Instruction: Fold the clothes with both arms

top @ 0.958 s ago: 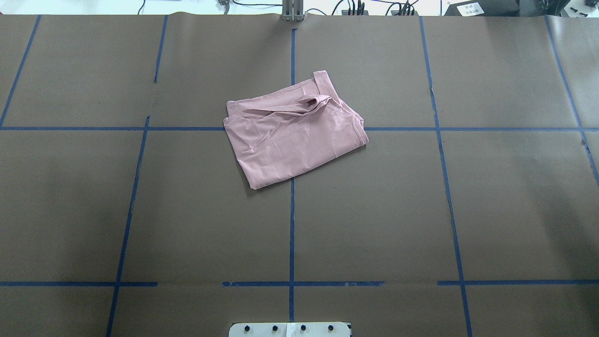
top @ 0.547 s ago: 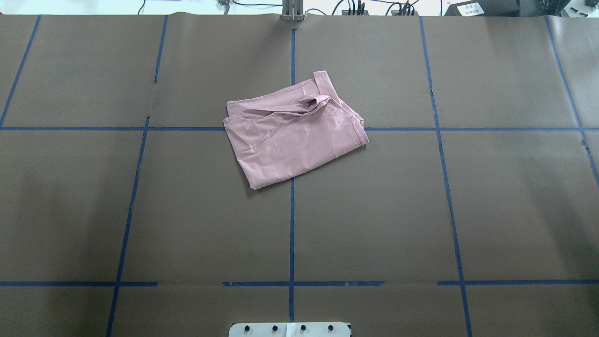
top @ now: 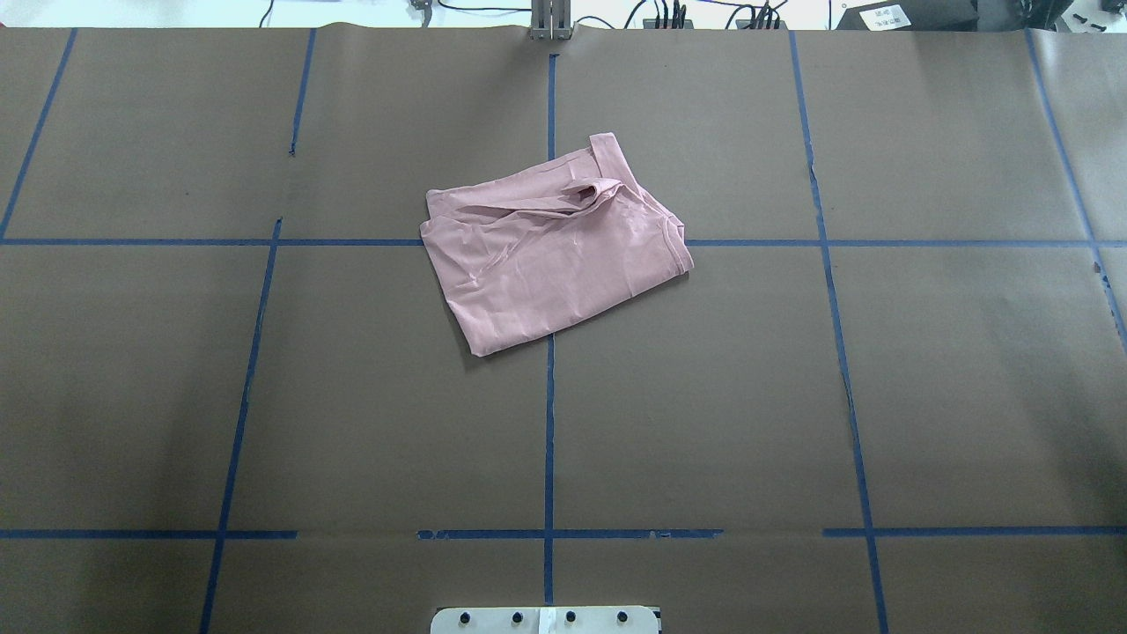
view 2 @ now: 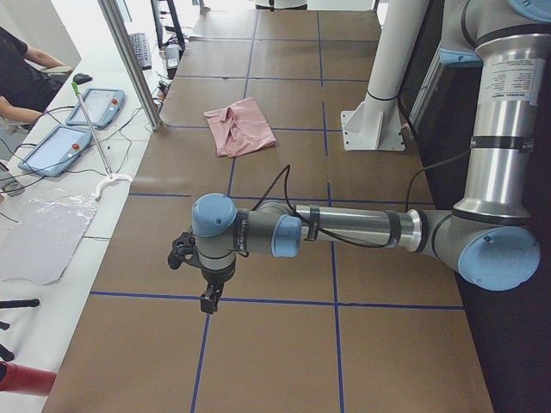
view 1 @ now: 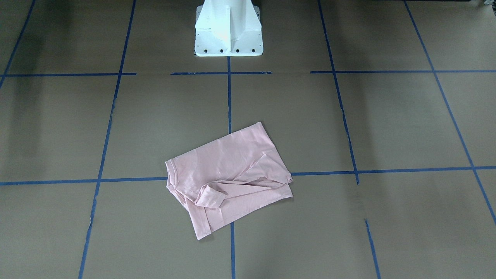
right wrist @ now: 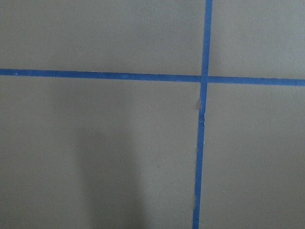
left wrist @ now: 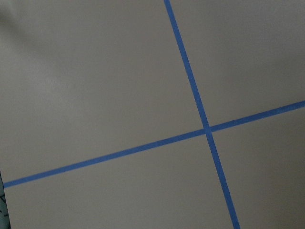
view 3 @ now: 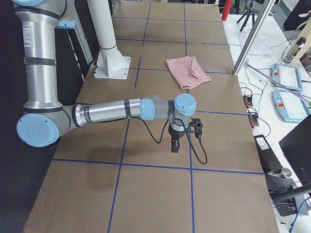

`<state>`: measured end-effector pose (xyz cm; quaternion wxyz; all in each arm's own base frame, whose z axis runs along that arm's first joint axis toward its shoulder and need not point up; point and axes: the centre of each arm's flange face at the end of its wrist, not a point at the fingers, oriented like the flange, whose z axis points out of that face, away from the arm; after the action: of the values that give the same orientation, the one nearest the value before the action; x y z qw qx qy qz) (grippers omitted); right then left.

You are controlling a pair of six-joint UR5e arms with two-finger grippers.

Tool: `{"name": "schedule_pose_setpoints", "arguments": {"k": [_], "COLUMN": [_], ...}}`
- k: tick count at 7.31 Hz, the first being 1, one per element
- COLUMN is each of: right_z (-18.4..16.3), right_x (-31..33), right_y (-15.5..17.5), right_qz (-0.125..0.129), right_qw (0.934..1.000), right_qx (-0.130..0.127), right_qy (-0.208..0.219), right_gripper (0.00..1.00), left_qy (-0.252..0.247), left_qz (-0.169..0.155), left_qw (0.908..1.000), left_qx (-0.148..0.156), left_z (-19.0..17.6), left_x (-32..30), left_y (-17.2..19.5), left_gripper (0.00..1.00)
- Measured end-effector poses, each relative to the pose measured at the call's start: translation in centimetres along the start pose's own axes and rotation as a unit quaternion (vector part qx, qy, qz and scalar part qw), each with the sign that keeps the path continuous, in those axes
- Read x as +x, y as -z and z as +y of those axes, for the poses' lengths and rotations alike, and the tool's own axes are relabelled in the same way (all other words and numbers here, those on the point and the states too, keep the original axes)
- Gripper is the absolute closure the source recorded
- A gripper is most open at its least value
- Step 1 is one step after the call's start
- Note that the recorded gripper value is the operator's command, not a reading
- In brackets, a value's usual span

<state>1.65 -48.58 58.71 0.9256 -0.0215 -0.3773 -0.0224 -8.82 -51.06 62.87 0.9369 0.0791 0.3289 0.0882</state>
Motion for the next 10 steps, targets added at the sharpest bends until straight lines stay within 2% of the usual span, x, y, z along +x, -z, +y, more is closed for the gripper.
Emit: {"name": "schedule_pose_setpoints", "arguments": {"k": [4,7,10], "right_z": [0.5,2.0,1.9], "right_x": [1.0,3.8,6.6], "right_y": [-0.3,-1.0,-2.3], "right_qz": [0.007,0.015,0.013], "right_qw": [1.0000,0.9998,0.9999], "right_qx": [-0.002,-0.009,0.008], "right_qy": [-0.003,-0.008,-0.007], "right_gripper": [0.00,0.00,0.00], "left_qy": [0.022,0.024,0.024], "left_qz": [0.008,0.009,0.008], "left_qw": [0.9992,0.9992,0.9992], "left_qx": [-0.031,-0.032,-0.031], "left_z": [3.0,3.4,3.4], "left_x": [-1.0,-1.1,-1.0], "left_y": [-1.9,-2.2,-2.1], "left_gripper": [0.00,0.00,0.00]}}
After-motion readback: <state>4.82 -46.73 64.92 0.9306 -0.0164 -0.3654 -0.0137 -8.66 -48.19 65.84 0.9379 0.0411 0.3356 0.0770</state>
